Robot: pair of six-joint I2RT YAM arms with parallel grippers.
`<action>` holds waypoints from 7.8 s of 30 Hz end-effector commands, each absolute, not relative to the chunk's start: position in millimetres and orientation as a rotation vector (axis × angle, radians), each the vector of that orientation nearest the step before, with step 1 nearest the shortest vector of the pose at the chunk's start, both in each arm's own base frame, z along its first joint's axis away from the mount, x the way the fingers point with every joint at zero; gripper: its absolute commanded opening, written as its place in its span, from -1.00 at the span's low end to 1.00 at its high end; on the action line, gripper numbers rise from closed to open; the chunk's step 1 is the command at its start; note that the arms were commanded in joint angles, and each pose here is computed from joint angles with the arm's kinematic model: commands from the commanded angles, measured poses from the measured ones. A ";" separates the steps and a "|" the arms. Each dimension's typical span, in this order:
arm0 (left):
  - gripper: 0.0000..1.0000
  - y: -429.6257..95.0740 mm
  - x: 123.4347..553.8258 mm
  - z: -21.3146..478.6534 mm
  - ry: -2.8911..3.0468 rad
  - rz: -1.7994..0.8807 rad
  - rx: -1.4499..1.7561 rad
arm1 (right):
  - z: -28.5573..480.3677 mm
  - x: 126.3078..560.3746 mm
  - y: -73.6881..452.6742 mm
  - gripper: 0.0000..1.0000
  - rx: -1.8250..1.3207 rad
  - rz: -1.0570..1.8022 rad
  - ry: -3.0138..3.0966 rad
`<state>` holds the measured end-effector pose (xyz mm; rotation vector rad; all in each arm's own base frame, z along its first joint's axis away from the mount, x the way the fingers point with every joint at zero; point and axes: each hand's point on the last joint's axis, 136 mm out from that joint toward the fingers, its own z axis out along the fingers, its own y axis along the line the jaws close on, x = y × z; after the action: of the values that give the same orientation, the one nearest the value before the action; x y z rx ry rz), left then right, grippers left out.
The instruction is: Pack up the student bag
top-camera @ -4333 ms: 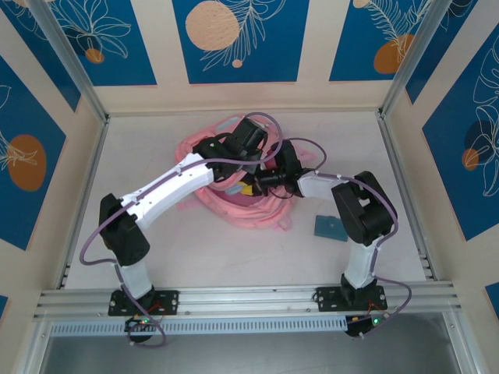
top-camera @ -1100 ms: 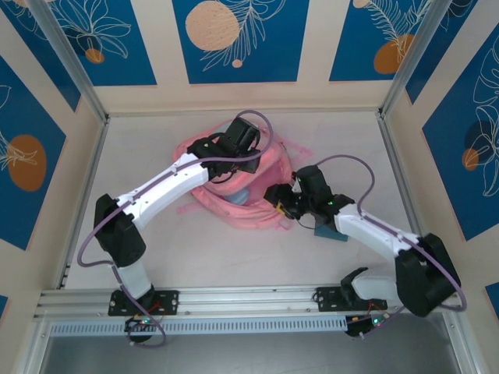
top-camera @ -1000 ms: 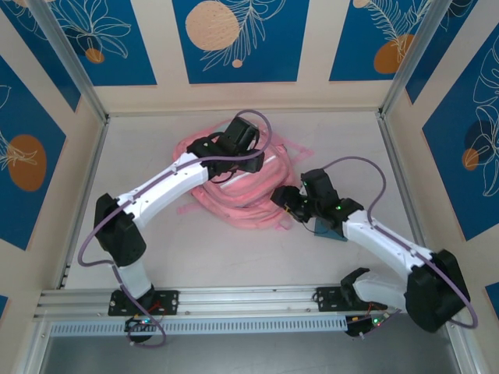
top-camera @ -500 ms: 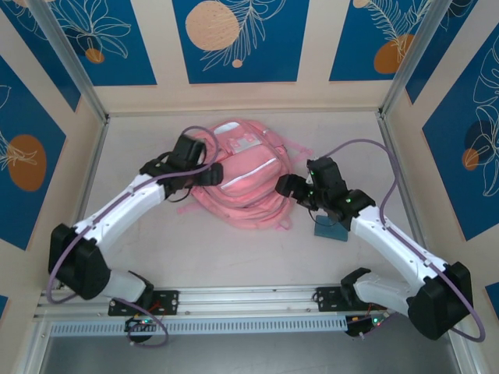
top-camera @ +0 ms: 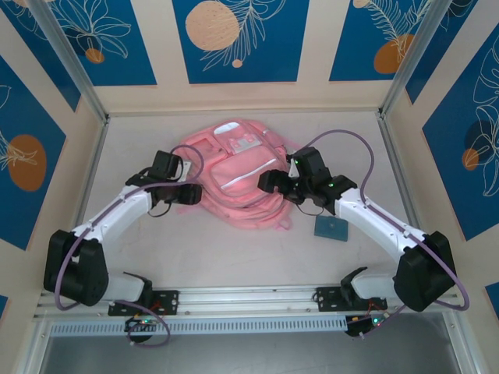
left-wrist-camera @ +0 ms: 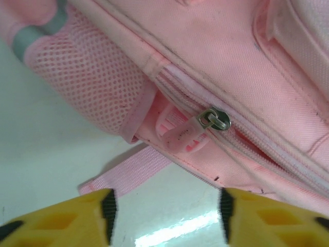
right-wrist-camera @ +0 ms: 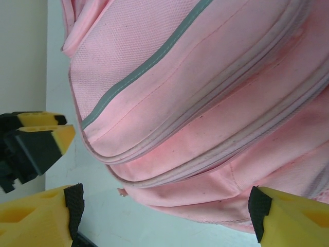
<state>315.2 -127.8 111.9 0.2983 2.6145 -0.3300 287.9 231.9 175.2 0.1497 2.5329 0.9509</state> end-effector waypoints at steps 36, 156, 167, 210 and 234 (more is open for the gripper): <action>-0.34 -158.9 350.3 106.0 2.524 -0.391 0.783 | 170.7 268.4 236.4 0.75 0.129 0.995 2.571; 0.15 -157.9 311.8 151.6 2.465 -0.458 0.168 | 66.3 294.6 225.2 0.43 0.341 0.728 2.700; 0.54 -144.7 364.3 147.6 2.476 -0.682 -0.329 | 79.3 344.6 154.6 0.43 0.437 0.590 2.587; -1.00 -288.0 330.8 136.7 2.497 -1.166 -0.235 | 114.0 275.3 256.6 0.01 0.053 0.200 2.610; -1.00 -295.0 329.0 138.6 2.511 -1.150 -0.207 | 100.8 278.9 220.4 -0.49 0.096 -0.293 2.550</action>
<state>330.7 -282.5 119.3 -0.3089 2.5423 -1.1127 276.4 234.8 90.5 0.0757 2.6140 -0.1894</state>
